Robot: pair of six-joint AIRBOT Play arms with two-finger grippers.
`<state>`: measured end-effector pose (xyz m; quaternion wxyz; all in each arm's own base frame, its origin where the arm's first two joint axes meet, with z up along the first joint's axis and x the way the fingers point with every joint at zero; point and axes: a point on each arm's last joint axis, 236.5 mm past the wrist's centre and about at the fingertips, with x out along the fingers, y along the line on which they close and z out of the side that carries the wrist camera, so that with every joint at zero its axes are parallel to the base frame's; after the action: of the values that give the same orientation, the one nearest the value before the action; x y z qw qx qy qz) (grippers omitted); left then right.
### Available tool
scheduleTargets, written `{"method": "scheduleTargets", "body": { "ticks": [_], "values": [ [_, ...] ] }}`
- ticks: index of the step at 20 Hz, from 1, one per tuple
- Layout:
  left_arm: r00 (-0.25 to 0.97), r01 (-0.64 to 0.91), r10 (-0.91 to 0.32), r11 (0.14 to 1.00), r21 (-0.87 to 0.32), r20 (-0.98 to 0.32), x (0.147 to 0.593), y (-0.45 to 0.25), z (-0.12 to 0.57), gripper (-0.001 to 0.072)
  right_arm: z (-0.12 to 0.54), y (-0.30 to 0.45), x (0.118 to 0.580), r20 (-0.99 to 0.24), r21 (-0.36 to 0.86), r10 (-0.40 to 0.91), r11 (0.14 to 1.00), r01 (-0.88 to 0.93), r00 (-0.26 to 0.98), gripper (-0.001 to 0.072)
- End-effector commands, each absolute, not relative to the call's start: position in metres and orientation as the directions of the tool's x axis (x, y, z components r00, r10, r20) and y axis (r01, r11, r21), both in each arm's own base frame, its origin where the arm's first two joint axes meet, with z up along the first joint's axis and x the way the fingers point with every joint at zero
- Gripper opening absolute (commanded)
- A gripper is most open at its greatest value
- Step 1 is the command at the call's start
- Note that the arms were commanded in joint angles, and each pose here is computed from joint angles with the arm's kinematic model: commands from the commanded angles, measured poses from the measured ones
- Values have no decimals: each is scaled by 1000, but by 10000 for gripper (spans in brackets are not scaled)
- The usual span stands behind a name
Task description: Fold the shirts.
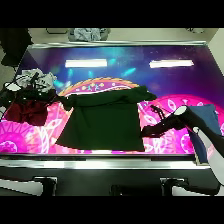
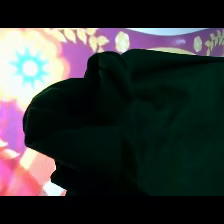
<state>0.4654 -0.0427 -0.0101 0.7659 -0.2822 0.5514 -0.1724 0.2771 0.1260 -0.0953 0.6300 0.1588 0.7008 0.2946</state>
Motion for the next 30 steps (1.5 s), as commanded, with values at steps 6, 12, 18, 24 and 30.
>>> {"method": "scheduleTargets", "body": {
  "ticks": [6,12,18,24,30],
  "values": [
    [357,-52,-566,782,-621,-743,470,-31,-3,34,-101,155,312,-844,526,535,807,-270,-42,39],
    [264,-39,-619,760,-649,-740,450,-35,3,34,12,-41,472,-821,263,255,963,-57,511,40],
    [98,22,-668,743,-669,-738,420,-90,-20,34,-5,-36,489,-823,257,243,965,-46,514,47],
    [90,44,-669,743,-668,-738,419,-98,-17,34,25,5,409,-888,307,377,912,-270,263,611],
    [83,68,-671,741,-668,-737,417,-99,-17,34,-50,113,232,-838,545,526,796,-265,-144,700]
  ]
}}
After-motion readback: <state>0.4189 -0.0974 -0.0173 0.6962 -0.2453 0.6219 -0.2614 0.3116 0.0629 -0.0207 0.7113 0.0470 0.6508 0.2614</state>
